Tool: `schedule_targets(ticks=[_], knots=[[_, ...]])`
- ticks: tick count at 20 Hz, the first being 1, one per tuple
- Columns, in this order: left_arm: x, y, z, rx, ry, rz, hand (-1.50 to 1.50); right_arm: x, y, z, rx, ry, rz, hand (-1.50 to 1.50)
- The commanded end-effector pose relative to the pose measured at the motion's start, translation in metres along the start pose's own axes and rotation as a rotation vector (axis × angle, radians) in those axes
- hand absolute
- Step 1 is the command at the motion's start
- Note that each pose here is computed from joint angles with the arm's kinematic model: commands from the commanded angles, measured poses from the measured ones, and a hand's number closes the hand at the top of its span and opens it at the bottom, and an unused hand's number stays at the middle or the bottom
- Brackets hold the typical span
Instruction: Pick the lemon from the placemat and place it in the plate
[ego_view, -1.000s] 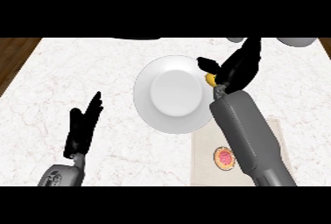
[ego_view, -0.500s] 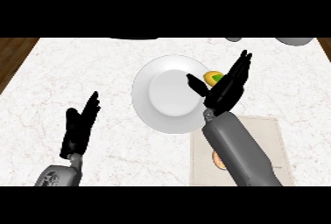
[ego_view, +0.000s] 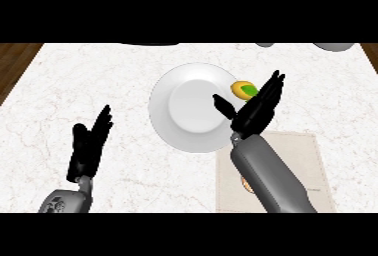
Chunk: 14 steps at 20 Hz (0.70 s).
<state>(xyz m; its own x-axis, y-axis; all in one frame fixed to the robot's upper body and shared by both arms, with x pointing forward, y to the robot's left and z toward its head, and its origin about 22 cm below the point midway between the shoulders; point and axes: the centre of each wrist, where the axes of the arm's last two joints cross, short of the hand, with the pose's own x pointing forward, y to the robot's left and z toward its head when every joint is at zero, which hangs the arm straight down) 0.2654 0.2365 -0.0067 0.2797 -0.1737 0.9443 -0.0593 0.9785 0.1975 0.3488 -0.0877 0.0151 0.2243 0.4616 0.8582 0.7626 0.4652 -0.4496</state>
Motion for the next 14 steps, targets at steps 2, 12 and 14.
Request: schedule_targets(ticks=[2,12,14], knots=[[-0.009,0.002,0.005,0.014,-0.006,0.004,0.0,-0.003,0.004,-0.003,-0.042,0.184,-0.057,-1.5],[-0.01,0.017,0.001,0.033,0.006,-0.008,0.0,-0.024,-0.002,0.001,-0.05,0.241,-0.009,-1.5],[-0.015,0.013,0.008,0.01,0.019,-0.002,0.0,-0.034,-0.005,0.007,-0.042,0.251,-0.001,-1.5]])
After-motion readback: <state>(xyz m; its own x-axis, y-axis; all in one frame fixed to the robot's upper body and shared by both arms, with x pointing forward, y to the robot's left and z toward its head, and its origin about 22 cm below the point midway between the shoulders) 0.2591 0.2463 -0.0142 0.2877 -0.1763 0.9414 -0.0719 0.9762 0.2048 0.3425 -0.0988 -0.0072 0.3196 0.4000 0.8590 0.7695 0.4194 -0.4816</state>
